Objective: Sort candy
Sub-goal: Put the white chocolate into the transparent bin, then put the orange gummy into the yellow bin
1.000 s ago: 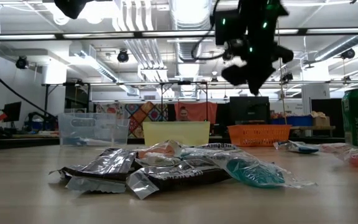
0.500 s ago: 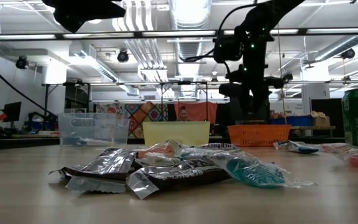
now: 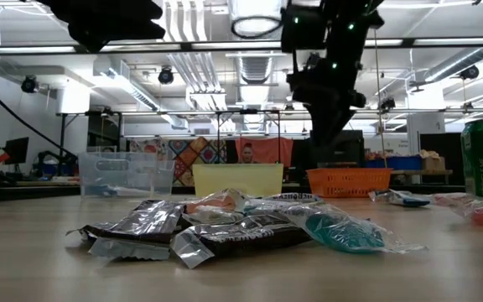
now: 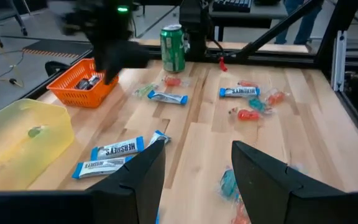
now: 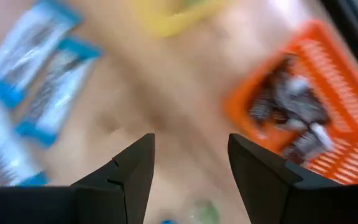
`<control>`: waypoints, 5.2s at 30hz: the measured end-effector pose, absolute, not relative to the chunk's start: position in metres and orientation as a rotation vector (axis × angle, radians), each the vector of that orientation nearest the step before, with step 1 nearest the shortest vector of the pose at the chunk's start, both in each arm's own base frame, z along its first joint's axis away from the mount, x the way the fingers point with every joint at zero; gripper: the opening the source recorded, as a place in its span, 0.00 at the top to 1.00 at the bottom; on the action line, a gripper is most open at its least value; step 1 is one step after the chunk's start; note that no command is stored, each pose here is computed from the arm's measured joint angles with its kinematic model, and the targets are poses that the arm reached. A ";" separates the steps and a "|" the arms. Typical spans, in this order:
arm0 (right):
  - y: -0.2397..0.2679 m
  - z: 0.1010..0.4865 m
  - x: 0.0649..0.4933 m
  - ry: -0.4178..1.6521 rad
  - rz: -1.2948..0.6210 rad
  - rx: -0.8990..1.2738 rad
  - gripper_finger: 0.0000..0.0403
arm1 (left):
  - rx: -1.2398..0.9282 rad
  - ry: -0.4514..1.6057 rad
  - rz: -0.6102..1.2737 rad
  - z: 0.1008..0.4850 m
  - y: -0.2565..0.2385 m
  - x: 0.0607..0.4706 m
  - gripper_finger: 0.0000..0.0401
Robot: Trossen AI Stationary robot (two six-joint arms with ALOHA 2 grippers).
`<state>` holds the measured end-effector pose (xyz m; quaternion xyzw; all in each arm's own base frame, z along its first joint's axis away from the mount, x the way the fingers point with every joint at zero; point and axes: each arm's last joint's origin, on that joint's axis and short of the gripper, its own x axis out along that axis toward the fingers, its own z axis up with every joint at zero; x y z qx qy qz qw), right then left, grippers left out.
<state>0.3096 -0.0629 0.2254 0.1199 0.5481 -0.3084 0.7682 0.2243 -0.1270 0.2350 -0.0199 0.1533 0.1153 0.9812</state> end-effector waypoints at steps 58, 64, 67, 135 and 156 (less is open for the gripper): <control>0.044 0.126 0.309 0.624 -0.104 0.101 0.93 | -0.044 0.319 0.249 0.232 -0.119 0.232 0.58; 0.070 0.148 0.316 0.401 -0.072 -0.008 0.94 | -0.053 0.315 0.250 0.226 -0.123 0.238 0.57; 0.084 0.159 0.320 0.332 -0.106 -0.113 0.94 | -0.050 0.318 0.251 0.219 -0.125 0.242 0.54; 0.108 0.205 0.334 0.193 -0.531 -0.116 0.48 | -0.291 0.835 0.997 0.219 0.128 0.166 0.93; 0.109 0.199 0.337 0.232 -0.337 0.066 0.48 | -0.281 0.822 0.924 0.220 0.114 0.177 0.66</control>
